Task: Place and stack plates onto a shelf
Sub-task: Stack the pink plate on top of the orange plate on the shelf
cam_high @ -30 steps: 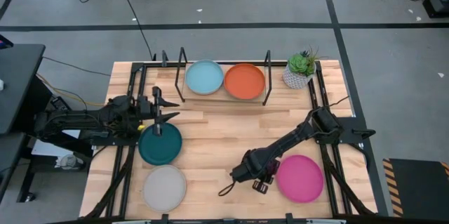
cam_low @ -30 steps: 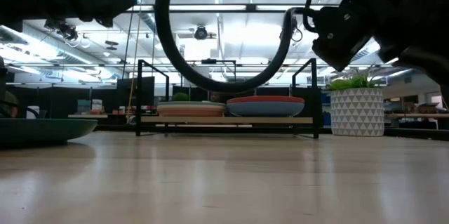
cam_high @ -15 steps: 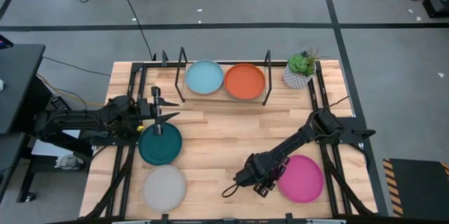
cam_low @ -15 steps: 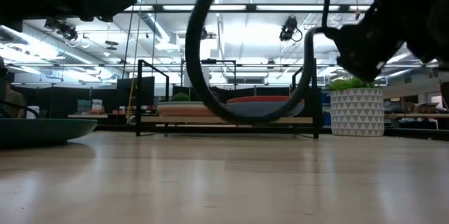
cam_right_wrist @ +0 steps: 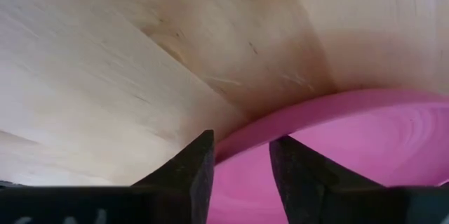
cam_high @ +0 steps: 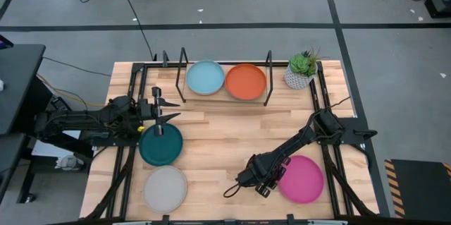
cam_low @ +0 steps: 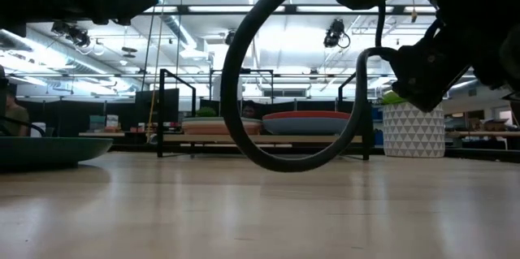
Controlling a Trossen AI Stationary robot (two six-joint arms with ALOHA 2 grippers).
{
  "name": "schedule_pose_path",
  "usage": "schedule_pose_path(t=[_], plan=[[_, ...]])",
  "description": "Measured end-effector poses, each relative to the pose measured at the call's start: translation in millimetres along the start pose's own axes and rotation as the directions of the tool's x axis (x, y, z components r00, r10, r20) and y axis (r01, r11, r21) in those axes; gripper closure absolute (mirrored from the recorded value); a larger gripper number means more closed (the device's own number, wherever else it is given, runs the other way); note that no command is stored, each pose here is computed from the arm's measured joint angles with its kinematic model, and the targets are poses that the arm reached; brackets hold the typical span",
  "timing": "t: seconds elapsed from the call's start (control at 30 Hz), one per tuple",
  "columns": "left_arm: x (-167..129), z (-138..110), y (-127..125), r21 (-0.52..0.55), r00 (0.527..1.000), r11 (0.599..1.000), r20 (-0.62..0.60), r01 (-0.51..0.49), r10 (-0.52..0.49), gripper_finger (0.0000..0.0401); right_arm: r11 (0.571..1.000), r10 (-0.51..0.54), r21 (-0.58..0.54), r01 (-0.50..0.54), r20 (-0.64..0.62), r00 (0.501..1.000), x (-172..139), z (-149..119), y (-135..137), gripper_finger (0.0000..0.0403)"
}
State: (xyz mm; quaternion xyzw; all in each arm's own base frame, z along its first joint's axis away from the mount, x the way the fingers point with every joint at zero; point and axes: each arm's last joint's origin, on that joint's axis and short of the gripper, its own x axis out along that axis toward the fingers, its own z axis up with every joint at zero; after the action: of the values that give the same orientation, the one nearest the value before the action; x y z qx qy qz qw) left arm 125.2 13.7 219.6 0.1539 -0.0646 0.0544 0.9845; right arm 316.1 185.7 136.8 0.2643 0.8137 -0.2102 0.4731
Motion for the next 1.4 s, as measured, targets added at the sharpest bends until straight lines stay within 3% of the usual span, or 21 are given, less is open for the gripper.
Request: schedule_pose_path(t=[0.23, 0.6, 0.83, 1.07, 1.2, 1.4], plan=[[0, 0, 0, 0.0, 1.0, 1.0, 0.0, 0.0, 0.0, 0.026, 1.0, -0.006, -0.01, 0.006, -0.002, 1.0, 0, -1, 0, 0.0293], [0, 0, 0, -0.001, 1.0, 1.0, 0.0, 0.0, 0.0, 0.026, 0.985, -0.054, -0.158, 0.063, 0.059, 0.997, -2, 4, -5, 0.0387], [0, 0, 0, -0.001, 1.0, 1.0, 0.0, 0.0, 0.0, 0.026, 0.952, -0.113, -0.276, 0.134, 0.091, 0.989, -9, 10, -12, 0.0385], [0, 0, 0, -0.014, 1.0, 1.0, 0.0, 0.0, 0.0, 0.026, 0.852, -0.226, -0.421, 0.312, 0.243, 0.943, -36, 9, -14, 0.039], [0, 0, 0, -0.09, 1.0, 0.996, 0.0, 0.001, -0.001, 0.026, 0.741, -0.241, -0.534, 0.407, 0.354, 0.904, -49, 11, -11, 0.039], [0, 0, 0, -0.18, 1.0, 0.984, -0.001, 0.001, -0.001, 0.026, 0.582, -0.297, -0.615, 0.532, 0.448, 0.843, -73, 17, -17, 0.039]])
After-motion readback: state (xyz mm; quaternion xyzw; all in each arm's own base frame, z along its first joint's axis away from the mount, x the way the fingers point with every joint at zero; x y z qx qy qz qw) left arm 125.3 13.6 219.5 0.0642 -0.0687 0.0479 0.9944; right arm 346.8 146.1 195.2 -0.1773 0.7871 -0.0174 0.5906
